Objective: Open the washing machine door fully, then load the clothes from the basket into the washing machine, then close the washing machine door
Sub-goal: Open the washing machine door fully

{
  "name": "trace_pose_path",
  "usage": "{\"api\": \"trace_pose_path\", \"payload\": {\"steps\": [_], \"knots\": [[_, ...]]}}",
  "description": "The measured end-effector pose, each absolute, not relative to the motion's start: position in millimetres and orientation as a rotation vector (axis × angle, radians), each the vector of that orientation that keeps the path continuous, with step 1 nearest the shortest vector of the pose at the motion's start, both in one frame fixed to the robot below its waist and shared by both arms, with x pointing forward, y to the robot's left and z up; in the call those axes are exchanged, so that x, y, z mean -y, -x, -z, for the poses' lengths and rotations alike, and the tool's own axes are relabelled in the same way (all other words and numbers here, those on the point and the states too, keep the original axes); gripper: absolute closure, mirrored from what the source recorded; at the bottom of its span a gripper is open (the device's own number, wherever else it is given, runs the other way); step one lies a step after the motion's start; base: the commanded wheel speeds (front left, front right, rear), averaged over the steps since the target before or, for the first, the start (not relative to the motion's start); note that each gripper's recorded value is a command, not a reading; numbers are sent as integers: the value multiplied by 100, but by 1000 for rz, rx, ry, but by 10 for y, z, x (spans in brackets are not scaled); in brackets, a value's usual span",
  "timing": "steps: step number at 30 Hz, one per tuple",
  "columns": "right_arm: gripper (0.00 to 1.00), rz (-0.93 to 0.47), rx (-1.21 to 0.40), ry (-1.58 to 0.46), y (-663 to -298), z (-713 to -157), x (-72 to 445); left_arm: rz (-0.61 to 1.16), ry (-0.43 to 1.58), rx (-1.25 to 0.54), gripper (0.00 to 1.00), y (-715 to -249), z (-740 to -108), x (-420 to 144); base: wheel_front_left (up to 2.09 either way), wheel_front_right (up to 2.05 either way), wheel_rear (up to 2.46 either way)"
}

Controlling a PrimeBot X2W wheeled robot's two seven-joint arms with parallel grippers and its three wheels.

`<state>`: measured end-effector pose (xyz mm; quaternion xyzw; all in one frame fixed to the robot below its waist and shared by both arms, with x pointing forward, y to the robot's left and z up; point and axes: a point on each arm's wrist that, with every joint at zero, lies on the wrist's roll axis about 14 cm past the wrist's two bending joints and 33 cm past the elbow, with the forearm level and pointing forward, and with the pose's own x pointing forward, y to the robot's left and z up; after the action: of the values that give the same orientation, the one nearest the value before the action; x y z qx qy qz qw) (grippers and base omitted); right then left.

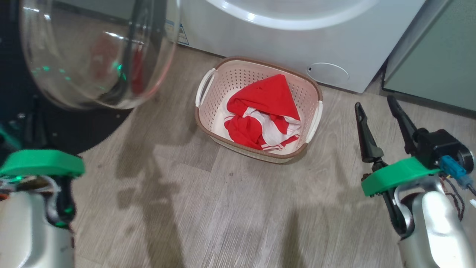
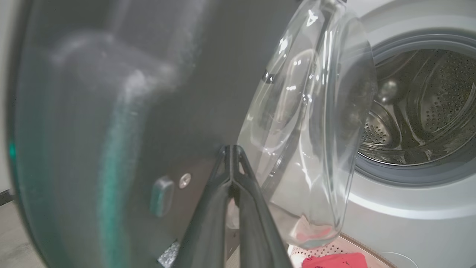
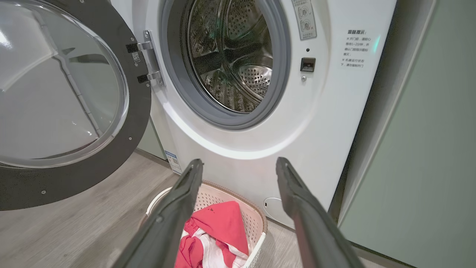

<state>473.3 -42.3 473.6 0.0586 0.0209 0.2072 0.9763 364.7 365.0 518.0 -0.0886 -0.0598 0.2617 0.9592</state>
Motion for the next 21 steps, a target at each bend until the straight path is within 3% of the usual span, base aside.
{"api": "trace_pose_path", "payload": {"steps": [13, 21], "knots": [[0, -389, -43, -102, -4820, -4725, 549, -652, 192, 128, 100, -3707, -5170, -4239, 0, 0, 0], [0, -380, -37, -100, -4827, -4744, 584, -663, 181, 137, 100, -3727, -5203, -4325, 0, 0, 0]]}}
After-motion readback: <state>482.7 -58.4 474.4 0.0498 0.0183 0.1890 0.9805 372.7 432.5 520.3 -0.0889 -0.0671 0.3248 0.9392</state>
